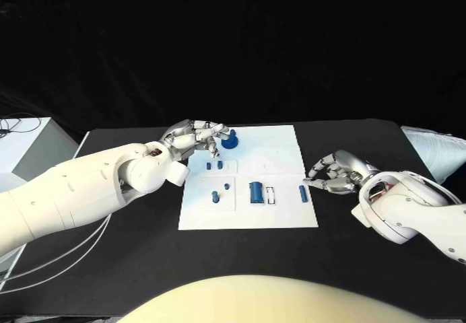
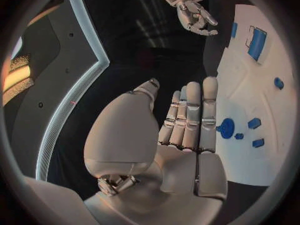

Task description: Assemble the parts on the task board

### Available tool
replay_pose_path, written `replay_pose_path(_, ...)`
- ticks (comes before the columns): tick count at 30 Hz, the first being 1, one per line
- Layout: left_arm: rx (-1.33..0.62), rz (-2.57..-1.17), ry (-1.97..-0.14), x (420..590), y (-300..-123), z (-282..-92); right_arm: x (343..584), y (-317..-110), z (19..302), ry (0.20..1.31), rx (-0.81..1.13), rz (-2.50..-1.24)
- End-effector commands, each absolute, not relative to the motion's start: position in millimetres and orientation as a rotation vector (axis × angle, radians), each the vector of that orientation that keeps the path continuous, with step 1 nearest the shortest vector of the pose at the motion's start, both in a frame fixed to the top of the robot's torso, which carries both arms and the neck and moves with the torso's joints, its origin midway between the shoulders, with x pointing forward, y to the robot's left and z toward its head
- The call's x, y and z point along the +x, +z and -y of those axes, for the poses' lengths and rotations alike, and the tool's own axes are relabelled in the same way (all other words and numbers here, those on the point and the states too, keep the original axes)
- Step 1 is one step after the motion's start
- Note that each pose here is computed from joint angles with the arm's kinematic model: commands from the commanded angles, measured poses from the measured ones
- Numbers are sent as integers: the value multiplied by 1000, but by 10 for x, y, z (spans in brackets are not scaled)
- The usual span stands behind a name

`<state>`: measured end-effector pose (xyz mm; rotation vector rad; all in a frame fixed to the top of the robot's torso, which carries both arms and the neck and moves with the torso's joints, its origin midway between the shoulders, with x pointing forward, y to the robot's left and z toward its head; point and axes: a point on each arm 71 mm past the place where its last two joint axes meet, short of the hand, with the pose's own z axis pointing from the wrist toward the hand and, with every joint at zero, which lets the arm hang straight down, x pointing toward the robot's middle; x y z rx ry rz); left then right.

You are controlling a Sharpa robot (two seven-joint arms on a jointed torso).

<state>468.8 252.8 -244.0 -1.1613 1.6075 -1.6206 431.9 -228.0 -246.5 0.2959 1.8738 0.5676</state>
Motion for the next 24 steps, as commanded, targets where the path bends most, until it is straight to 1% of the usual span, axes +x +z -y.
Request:
replay_pose_path(1,-1138,-1595,-1672,4673,-2419,-2500,4336,-2505,2405,515,307,-1920)
replay_pose_path(5,-1140,-1598,-1674,4664,-2431,-2497,4339,-2525,2519,426,246,-1904)
replay_pose_path(11,-1143,-1600,-1674,4657,-2444,-2493,4318,-2583,2538,360,203,-1908)
replay_pose_path(24,-1139,-1616,-1671,4651,-2457,-2479,4263,-2739,2265,364,186,-1934)
